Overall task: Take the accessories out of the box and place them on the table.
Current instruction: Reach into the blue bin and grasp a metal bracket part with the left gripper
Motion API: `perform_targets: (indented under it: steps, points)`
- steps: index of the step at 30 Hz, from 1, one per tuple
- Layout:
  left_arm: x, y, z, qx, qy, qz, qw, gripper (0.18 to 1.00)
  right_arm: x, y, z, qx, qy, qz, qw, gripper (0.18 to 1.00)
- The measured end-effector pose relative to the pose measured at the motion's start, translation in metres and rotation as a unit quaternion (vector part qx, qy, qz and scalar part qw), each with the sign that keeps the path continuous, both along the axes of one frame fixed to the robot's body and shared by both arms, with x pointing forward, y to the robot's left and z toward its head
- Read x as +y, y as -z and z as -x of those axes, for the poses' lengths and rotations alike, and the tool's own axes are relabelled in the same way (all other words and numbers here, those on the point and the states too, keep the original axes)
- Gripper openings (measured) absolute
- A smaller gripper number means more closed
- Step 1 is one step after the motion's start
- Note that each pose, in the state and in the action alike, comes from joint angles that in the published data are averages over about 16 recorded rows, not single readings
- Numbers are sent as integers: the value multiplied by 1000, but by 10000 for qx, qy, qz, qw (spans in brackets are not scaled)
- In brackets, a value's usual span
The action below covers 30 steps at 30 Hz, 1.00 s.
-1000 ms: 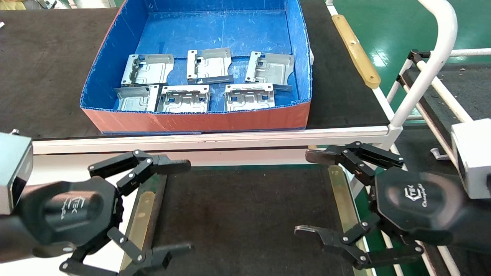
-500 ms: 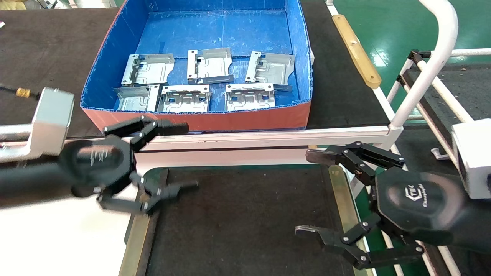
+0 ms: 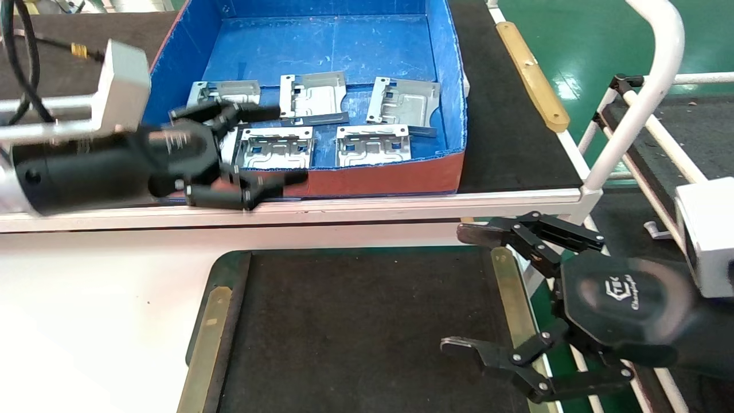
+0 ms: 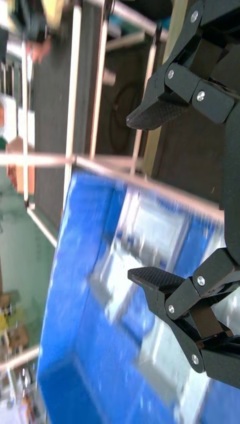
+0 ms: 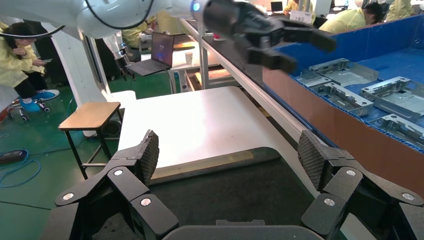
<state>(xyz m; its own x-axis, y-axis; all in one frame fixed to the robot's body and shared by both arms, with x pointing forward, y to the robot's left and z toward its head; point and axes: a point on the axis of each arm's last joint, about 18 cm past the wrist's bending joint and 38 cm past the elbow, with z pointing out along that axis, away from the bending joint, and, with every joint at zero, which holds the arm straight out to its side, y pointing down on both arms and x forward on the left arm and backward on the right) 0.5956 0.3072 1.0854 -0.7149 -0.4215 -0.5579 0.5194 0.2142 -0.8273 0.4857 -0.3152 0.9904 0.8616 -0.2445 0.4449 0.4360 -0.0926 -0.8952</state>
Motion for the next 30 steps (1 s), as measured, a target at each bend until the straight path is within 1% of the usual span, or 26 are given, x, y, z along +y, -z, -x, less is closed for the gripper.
perform_targets:
  steps: [5, 12, 22, 30]
  points:
    - [0, -19, -22, -98, -330, 119, 9993, 1001, 0, 0, 0, 0, 0, 0, 10000, 1001]
    - [-2, -41, -53, -111, -894, 291, 9955, 1001, 0, 0, 0, 0, 0, 0, 10000, 1001]
    - [-14, -66, -91, -24, -1672, 487, 9847, 1001, 0, 0, 0, 0, 0, 0, 10000, 1001]
    - [-26, -73, -113, 137, -2145, 555, 9751, 1001, 0, 0, 0, 0, 0, 0, 10000, 1001]
